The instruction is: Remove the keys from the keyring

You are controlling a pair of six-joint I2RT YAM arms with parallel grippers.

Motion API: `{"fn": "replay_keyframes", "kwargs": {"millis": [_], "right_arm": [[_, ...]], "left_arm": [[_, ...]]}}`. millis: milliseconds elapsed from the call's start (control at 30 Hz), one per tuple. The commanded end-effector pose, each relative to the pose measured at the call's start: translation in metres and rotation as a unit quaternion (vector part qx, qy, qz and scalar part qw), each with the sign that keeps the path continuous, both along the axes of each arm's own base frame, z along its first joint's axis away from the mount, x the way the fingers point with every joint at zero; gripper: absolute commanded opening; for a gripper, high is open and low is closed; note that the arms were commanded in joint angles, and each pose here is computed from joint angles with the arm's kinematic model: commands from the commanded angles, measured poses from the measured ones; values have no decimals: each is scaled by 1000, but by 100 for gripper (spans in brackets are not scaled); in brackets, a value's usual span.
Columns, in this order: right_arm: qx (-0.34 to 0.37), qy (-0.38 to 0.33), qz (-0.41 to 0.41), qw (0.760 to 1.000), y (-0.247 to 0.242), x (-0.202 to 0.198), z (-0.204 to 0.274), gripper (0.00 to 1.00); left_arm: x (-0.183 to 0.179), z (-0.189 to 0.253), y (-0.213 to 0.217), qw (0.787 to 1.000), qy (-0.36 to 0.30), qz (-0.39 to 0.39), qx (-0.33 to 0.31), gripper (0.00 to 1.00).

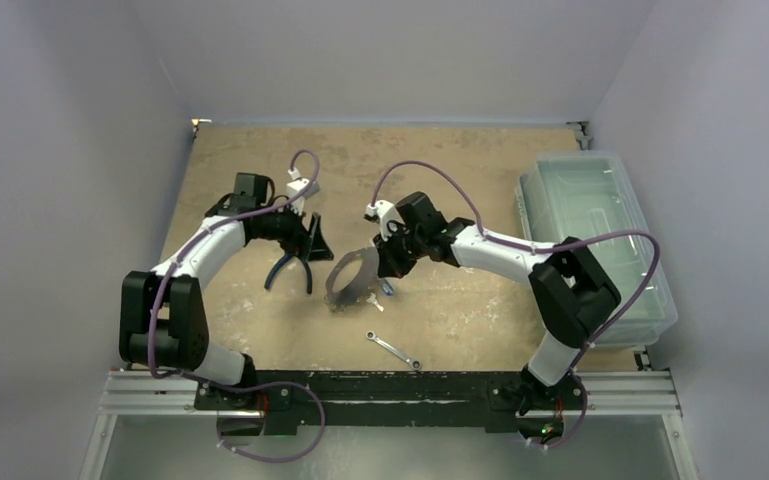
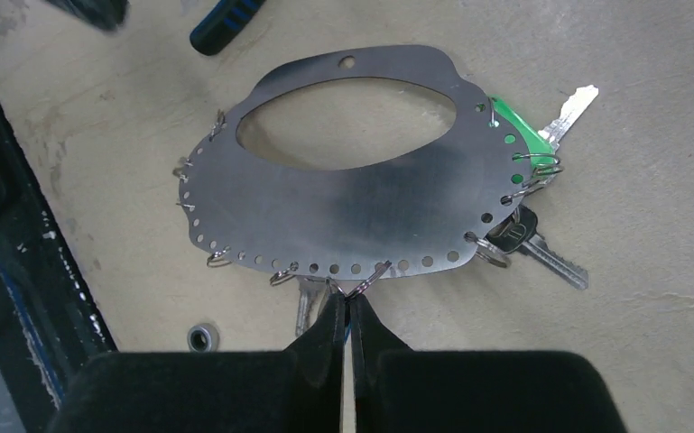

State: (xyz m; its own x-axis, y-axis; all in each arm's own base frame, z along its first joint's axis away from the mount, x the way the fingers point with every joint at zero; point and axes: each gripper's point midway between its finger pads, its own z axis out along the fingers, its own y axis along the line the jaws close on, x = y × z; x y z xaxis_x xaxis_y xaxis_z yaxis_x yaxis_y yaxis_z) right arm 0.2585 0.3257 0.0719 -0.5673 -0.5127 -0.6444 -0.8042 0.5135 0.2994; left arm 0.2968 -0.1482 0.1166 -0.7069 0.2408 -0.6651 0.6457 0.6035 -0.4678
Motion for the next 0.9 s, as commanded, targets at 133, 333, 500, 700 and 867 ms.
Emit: {"fn": "replay_keyframes", "kwargs": {"millis": [133, 333, 500, 700, 867], "right_arm": [[87, -23, 13, 996, 23, 6, 58, 0], [98, -8, 2, 995, 24, 6, 61, 0], [113, 16, -23, 993, 19, 15, 66, 0], [113, 44, -35, 992, 21, 16, 59, 0], [116, 57, -37, 991, 23, 16, 58, 0]], "left_arm": [[-2, 3, -38, 998, -42, -32, -16, 83], [-5, 1, -43, 998, -60, -26, 12, 87], [-21, 6, -43, 997, -68, -47, 6, 88], [-39, 9, -50, 993, -96, -56, 50, 85], [-50, 8, -63, 985, -140, -65, 74, 85]]}}
